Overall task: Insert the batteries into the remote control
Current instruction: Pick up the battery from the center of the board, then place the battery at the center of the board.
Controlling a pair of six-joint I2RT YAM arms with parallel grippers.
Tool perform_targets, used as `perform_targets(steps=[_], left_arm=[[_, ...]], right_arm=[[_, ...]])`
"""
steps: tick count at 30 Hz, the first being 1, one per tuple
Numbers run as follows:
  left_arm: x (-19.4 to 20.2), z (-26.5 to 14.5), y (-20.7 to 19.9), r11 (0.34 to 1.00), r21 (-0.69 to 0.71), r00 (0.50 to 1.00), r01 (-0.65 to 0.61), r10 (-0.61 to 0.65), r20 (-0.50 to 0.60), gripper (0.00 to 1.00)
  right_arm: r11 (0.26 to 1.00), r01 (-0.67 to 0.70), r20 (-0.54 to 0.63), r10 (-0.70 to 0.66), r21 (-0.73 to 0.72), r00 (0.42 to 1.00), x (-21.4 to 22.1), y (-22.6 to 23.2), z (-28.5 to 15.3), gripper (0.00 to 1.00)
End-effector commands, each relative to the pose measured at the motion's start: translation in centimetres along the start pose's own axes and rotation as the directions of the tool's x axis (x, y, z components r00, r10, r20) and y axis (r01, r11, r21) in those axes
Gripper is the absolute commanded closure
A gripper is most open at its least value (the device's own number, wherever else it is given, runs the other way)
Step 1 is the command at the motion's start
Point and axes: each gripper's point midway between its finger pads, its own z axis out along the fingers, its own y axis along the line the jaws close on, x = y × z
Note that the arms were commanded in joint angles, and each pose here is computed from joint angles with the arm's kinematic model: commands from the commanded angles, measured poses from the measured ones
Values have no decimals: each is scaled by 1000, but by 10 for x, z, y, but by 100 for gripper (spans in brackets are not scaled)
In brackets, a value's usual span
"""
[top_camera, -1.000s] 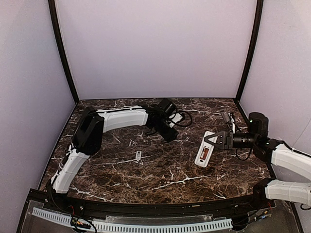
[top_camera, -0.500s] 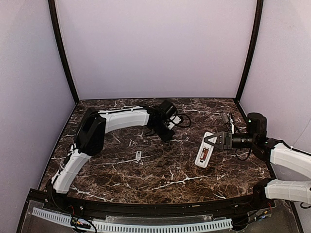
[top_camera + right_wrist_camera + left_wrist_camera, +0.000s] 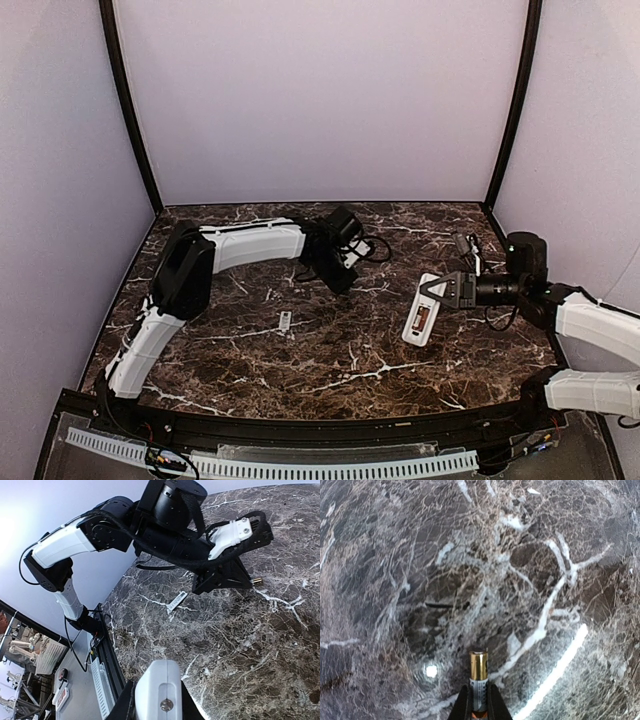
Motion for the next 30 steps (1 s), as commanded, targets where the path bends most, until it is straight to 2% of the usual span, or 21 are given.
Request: perform_targets(steps=[1, 2, 5, 9, 11, 12, 13, 14, 15, 16, 17, 18, 19, 20, 21, 22, 23, 24, 25, 27, 30], left_arm=[[-23, -71, 7, 995, -38, 990, 87, -83, 114, 100], [-14, -71, 10, 992, -59, 989, 113, -107, 103, 100], [-25, -118, 20, 973, -86, 956, 215, -192, 224, 100], [-8, -163, 35, 923, -131, 895, 363, -305, 327, 100], [16, -176, 44, 872, -165, 855, 460, -386, 346, 100], [20, -196, 51, 826, -165, 804, 539, -446, 394, 100], [33, -197, 54, 795, -177, 783, 580, -483, 392, 100], [39, -212, 58, 743, -157, 724, 650, -544, 424, 100], [50, -211, 58, 717, -160, 705, 678, -573, 418, 100], [57, -223, 60, 655, -131, 635, 745, -634, 442, 100], [70, -221, 60, 623, -139, 613, 770, -659, 436, 100], [76, -230, 61, 553, -97, 531, 827, -715, 454, 100], [94, -225, 61, 508, -113, 501, 854, -742, 446, 100], [101, -235, 61, 419, -55, 395, 907, -794, 462, 100], [122, -226, 59, 367, -66, 356, 928, -820, 449, 100], [129, -233, 57, 279, -7, 251, 960, -854, 456, 100], [149, -225, 55, 232, -27, 219, 972, -865, 451, 100], [158, -230, 52, 150, 16, 126, 989, -881, 455, 100], [176, -224, 53, 111, -11, 103, 994, -879, 465, 100], [205, -221, 49, -22, -15, -13, 1000, -880, 475, 100], [233, -211, 42, -108, -69, -62, 992, -879, 473, 100]], right_arm=[[998, 51, 26, -52, 48, 998, -22, -5, 3, 100], [997, 55, 25, -56, 55, 998, -25, -7, 4, 100], [995, 72, 32, -74, 66, 997, -39, -11, 10, 100], [993, 97, 40, -100, 60, 994, -57, -13, 18, 100], [992, 111, 49, -114, 62, 992, -67, -13, 21, 100], [991, 119, 54, -122, 59, 991, -72, -13, 23, 100], [990, 127, 59, -130, 57, 990, -77, -13, 25, 100], [990, 132, 64, -135, 53, 989, -81, -14, 27, 100], [990, 134, 71, -137, 48, 988, -87, -15, 30, 100], [991, 129, 69, -131, 41, 989, -89, -18, 34, 100], [991, 132, 75, -134, 33, 988, -94, -19, 37, 100], [990, 138, 81, -139, 15, 987, -99, -17, 40, 100], [990, 139, 84, -139, 2, 987, -101, -17, 43, 100], [990, 142, 87, -140, -12, 986, -103, -17, 45, 100], [989, 145, 90, -142, -26, 986, -105, -15, 47, 100], [989, 143, 89, -139, -33, 986, -105, -16, 49, 100], [989, 145, 88, -141, -36, 986, -106, -16, 50, 100], [988, 149, 88, -145, -37, 985, -106, -16, 52, 100], [988, 148, 84, -145, -35, 986, -105, -17, 53, 100], [989, 146, 78, -143, -32, 987, -103, -21, 56, 100], [989, 144, 70, -142, -25, 987, -102, -28, 61, 100]])
